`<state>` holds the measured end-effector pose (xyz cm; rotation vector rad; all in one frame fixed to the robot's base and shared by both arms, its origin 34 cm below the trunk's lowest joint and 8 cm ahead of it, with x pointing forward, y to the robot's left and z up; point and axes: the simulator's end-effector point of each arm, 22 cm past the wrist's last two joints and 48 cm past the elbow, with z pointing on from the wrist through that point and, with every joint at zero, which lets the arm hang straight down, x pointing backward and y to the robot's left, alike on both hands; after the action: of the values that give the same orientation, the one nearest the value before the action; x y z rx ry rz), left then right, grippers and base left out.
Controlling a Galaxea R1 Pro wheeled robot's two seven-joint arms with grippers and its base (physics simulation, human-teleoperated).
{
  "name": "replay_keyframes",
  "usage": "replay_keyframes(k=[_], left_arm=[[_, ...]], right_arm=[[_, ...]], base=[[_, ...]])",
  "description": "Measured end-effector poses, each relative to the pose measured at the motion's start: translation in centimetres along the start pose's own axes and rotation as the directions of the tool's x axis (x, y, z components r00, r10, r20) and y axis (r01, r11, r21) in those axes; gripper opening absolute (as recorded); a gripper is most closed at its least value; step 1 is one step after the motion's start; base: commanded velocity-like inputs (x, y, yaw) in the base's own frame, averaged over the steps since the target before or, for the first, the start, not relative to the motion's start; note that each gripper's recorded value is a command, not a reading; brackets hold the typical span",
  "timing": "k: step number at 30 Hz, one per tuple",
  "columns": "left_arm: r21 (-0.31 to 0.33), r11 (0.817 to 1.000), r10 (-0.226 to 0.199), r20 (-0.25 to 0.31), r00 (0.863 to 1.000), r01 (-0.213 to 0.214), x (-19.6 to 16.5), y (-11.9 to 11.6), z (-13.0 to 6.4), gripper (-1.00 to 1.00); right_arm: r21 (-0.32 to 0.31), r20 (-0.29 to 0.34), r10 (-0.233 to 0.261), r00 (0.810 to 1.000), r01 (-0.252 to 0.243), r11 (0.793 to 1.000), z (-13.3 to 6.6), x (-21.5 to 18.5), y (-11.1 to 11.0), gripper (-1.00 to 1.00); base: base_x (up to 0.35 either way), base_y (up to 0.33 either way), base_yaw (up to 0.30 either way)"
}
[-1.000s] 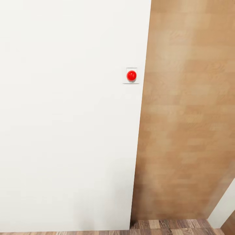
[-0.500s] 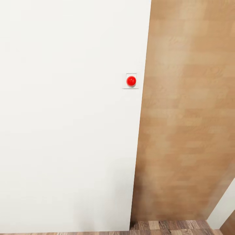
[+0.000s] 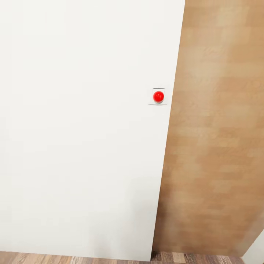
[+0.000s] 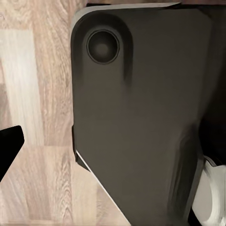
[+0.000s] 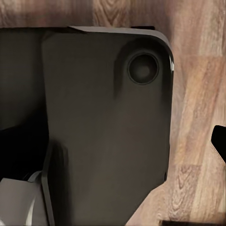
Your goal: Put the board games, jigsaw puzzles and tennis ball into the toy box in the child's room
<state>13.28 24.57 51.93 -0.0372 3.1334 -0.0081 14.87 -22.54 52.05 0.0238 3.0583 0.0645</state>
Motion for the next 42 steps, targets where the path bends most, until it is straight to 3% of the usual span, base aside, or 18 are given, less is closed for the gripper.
replay_keyframes(k=[28, 32, 35, 40, 42], left_arm=[[-0.001, 1.0, -0.001, 0.008, 1.0, 0.001, -0.1, 0.0, -3.5, 1.0], [-0.012, 1.0, -0.001, 0.043, 0.999, 0.002, -2.2, 0.4, -4.0, 1.0], [-0.022, 1.0, -0.001, 0.058, 0.998, 0.002, -4.5, 0.8, -4.4, 1.0], [-0.067, 0.998, -0.01, 0.042, 0.999, 0.013, -10.2, 4.4, -5.5, 1.0], [-0.093, 0.995, -0.043, 0.04, 0.998, 0.047, -12.6, 7.0, -6.3, 1.0]], right_arm=[[-0.002, -0.011, 0.0, 1.0, 0.0, 1.0, -3.6, 0.3, 1.7, 1.0], [-0.025, -0.039, -0.004, 0.999, 0.003, 1.0, -3.9, -0.2, 3.7, 1.0], [-0.035, -0.051, -0.008, 0.999, 0.006, 0.999, -4.1, -2.8, 4.7, 1.0], [-0.043, -0.06, -0.012, 0.998, 0.009, 0.999, -4.9, -8.7, 5.3, 1.0], [-0.045, -0.058, -0.012, 0.998, 0.009, 0.999, -5.5, -11.2, 5.5, 1.0]], base=[[0.0, 0.0, 0.286], [0.0, 0.0, 0.287], [0.0, 0.0, 0.287], [0.0, 0.0, 0.287], [0.0, 0.0, 0.283]])
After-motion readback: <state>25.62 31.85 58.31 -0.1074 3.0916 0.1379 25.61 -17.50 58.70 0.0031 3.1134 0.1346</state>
